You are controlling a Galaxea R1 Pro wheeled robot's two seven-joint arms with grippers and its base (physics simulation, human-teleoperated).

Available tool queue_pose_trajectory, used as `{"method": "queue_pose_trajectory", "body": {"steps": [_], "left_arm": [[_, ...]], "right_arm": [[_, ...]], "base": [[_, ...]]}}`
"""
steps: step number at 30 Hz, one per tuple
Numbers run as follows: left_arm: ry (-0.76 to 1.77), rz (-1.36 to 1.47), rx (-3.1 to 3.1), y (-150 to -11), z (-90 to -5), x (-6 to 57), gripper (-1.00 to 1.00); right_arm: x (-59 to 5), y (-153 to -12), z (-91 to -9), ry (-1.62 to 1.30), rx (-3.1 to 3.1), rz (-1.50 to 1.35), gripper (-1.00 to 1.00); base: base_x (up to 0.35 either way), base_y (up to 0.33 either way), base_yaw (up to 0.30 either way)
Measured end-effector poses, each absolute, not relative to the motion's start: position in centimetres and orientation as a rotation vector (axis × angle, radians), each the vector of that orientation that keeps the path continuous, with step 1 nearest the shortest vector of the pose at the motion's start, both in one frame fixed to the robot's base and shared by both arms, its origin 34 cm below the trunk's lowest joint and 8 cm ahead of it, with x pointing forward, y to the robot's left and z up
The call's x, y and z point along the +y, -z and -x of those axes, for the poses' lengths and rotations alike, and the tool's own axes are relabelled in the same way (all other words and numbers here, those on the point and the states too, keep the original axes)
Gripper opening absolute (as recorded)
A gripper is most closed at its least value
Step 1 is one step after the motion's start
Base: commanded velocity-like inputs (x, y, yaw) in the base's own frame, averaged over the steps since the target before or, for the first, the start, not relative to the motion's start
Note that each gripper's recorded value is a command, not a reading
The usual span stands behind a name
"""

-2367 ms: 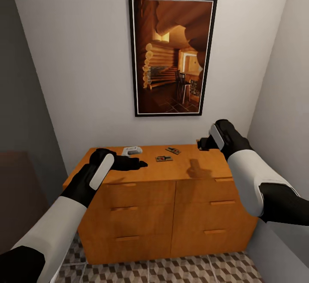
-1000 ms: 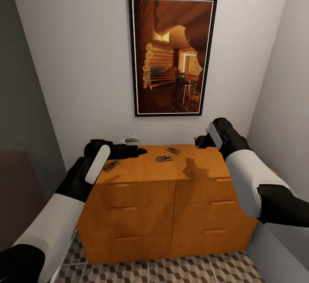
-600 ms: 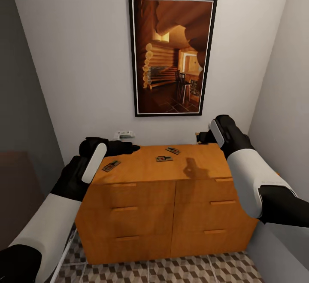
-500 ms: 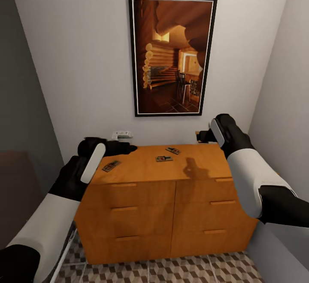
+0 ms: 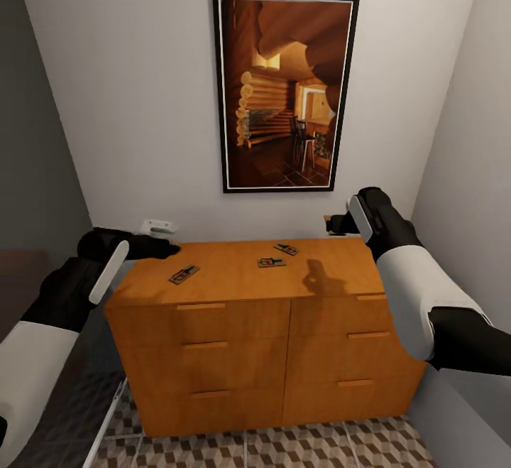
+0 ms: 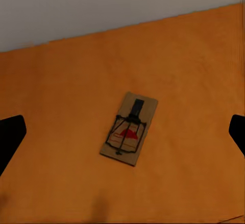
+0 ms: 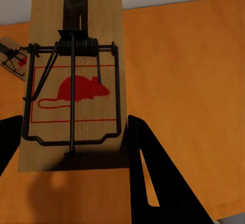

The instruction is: Take the four mousetraps from the cabinet in the bathroom and place them on the bathroom floor. Make sure all four end up on the same floor surface, and ensure that at least two of them are either under or directly next to the same bathroom sink.

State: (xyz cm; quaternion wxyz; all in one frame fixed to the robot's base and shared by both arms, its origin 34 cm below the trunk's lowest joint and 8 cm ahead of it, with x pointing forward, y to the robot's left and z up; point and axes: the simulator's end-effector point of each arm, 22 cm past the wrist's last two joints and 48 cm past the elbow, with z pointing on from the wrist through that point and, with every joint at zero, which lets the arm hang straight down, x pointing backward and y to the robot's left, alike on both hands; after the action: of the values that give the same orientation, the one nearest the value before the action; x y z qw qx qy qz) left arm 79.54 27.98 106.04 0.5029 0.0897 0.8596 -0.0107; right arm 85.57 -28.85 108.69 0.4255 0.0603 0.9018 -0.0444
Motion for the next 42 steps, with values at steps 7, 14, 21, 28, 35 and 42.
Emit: {"method": "queue_pose_trajectory", "body": {"steps": [7,14,21,28,35,42], "left_arm": [[0.074,-0.228,2.164,-102.5,-79.2,28.8,1.00],[0.135,-0.286,2.274,-98.8,-79.5,28.1,1.00],[0.113,-0.358,2.279,-98.5,-79.6,27.4,1.00],[0.107,-0.376,2.271,-98.9,-79.6,27.1,1.00],[0.115,-0.380,2.263,-99.2,-79.6,26.9,1.00],[0.115,-0.386,2.246,-100.0,-79.6,26.6,1.00]], "right_arm": [[-28.7,-108.7,-85.6,0.110,2.255,-0.149,-1.00],[-28.8,-108.7,-85.6,0.112,2.255,-0.150,-1.00],[-28.7,-108.7,-85.6,0.110,2.255,-0.149,-1.00],[-28.8,-108.7,-85.6,0.112,2.255,-0.148,-1.00],[-29.5,-108.8,-85.5,0.151,2.252,-0.148,-1.00],[-29.9,-109.1,-85.4,0.173,2.247,-0.149,-1.00]], "base": [[0.000,0.000,0.000],[0.000,0.000,0.000],[0.000,0.000,0.000],[0.000,0.000,0.000],[0.000,0.000,-0.004],[0.000,0.000,-0.184]]}}
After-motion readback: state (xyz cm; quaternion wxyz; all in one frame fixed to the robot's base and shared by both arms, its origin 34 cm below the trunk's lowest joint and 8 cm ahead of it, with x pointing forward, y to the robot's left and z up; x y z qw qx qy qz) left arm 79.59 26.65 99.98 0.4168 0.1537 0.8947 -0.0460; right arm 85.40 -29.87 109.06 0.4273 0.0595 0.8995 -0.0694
